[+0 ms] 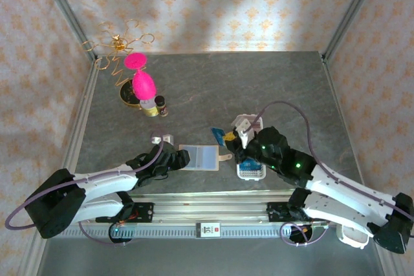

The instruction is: Put the credit cards into the card holder

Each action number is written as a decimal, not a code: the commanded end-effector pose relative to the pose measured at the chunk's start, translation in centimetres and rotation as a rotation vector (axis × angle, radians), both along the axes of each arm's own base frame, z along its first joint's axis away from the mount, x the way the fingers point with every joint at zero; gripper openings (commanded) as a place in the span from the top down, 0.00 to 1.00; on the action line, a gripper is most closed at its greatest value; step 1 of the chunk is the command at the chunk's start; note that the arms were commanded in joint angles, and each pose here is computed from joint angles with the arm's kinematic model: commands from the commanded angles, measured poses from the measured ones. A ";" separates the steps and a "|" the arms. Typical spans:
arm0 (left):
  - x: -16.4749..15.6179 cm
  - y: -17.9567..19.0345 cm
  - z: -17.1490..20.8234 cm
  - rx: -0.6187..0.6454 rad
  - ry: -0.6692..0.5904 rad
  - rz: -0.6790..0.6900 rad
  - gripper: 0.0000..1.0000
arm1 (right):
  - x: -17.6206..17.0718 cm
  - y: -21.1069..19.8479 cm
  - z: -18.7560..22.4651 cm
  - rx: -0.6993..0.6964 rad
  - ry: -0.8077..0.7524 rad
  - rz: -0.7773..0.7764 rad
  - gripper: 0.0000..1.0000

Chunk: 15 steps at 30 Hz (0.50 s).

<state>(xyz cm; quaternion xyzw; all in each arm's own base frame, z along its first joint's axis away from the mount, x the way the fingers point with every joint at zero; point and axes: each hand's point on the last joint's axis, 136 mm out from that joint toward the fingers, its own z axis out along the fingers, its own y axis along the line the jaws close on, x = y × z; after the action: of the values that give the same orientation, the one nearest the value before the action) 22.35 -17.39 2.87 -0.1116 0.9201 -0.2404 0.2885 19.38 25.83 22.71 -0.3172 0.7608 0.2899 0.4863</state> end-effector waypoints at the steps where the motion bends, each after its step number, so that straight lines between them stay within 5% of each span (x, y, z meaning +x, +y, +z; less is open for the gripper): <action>1: 0.3 0.3 0.1 0.052 0.004 -0.010 0.39 | 1.5 1.2 0.6 0.243 0.267 -0.157 1.00; 8: 0.1 0.3 -0.1 0.071 0.012 -0.029 0.38 | 1.5 3.6 -4.5 0.380 0.649 -0.249 1.00; 15: 0.1 0.0 -0.1 0.072 0.015 -0.046 0.38 | 0.8 4.5 -8.6 0.465 0.826 -0.273 1.00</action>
<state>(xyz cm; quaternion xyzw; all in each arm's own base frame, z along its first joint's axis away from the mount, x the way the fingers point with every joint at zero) 22.34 -17.40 2.77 -0.0906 0.9280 -0.2238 0.2839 20.04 29.12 13.20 -0.0036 0.8619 0.4347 0.2610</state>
